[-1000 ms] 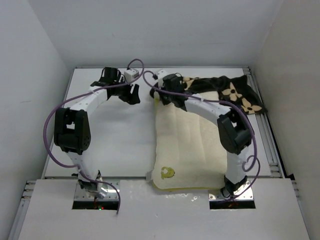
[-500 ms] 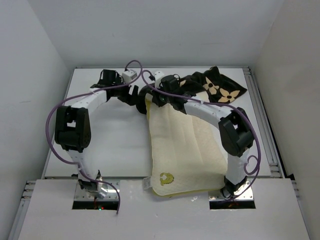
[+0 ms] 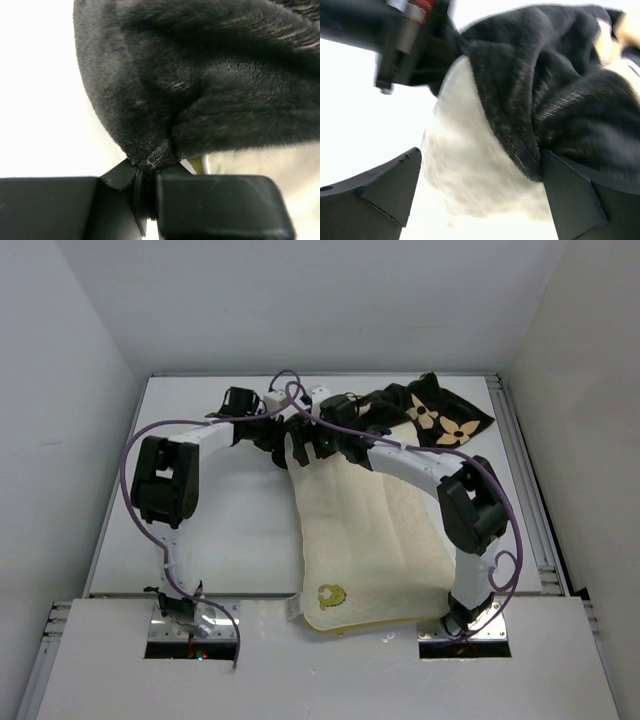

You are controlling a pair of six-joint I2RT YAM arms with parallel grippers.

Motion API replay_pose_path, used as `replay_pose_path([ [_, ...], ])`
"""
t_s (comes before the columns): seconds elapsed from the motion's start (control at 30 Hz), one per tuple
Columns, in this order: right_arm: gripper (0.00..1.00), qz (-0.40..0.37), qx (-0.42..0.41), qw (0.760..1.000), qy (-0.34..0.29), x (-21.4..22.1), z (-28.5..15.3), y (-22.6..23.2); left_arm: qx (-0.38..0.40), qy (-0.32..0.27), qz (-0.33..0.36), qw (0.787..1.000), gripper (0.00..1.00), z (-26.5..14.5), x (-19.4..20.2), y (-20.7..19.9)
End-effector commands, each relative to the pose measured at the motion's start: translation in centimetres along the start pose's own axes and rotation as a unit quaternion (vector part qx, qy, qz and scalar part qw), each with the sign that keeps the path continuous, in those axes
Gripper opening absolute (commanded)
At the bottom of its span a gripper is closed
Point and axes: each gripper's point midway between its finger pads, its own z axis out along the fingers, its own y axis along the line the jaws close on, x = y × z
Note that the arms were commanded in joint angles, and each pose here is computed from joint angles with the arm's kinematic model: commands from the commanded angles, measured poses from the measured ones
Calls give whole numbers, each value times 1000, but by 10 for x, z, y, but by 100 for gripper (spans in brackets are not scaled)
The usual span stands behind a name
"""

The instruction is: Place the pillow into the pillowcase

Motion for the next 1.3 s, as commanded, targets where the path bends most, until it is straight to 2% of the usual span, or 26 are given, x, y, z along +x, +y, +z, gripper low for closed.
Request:
replay_pose_path([
  [0.0,99,57,76,995,-12,-27,-40,-23,29,-64,41,997,0,-33,-47,-22],
  [0.03,99,64,96,993,-2,-22,-49,-26,30,-71,56,995,0,-45,-50,-31],
  [0.07,99,71,136,988,-13,-21,-66,-37,33,-75,61,995,0,-50,-52,-36],
  [0.17,99,116,173,977,-44,-16,-100,-41,42,-68,64,995,0,-64,-51,-46],
  [0.23,92,134,158,976,-66,-16,-109,-23,48,-55,54,996,0,-67,-49,-49],
  [0.27,84,132,155,977,-64,-6,-113,-17,53,-53,51,996,0,-68,-48,-51],
  [0.3,54,124,142,980,-60,0,-111,2,58,-50,52,996,0,-67,-47,-53],
  [0.33,39,122,140,981,-51,7,-109,10,65,-47,51,995,0,-67,-45,-56],
  [0.37,30,140,143,979,-46,12,-107,15,64,-45,51,996,0,-67,-43,-57],
  [0.4,34,143,146,979,-18,29,-98,20,65,-46,57,995,0,-68,-45,-59],
  [0.43,46,159,135,978,3,39,-87,28,62,-45,59,995,0,-69,-45,-59],
  [0.47,66,168,129,977,8,42,-81,32,61,-44,60,995,0,-70,-45,-61],
  [0.5,96,175,121,977,9,42,-76,38,60,-41,58,996,0,-70,-43,-61],
  [0.57,99,186,118,975,16,51,-60,43,64,-41,65,995,0,-72,-43,-65],
  [0.67,99,210,168,963,29,63,-43,29,70,-40,69,994,0,-75,-43,-71],
  [0.77,99,231,205,950,37,57,-11,16,87,-36,68,993,0,-76,-40,-83],
  [0.8,82,247,195,949,26,47,-3,13,96,-35,68,992,0,-76,-39,-89],
  [0.83,61,254,185,949,31,46,0,12,101,-35,69,992,0,-77,-38,-92],
  [0.9,10,285,151,947,-6,22,3,14,113,-28,71,991,0,-78,-36,-101],
  [0.93,0,298,154,942,-25,13,-1,3,114,-28,81,990,0,-78,-37,-103],
  [1.07,0,348,163,913,-136,-23,-38,-37,105,-11,94,990,0,-81,-31,-100],
  [1.1,0,368,159,896,-189,-52,-61,-50,105,-4,96,990,0,-81,-26,-99],
  [1.17,0,379,168,884,-216,-60,-75,-63,105,6,104,989,0,-80,-22,-99],
  [1.27,0,378,184,872,-251,-86,-93,-76,114,31,151,981,0,-81,-17,-110],
])
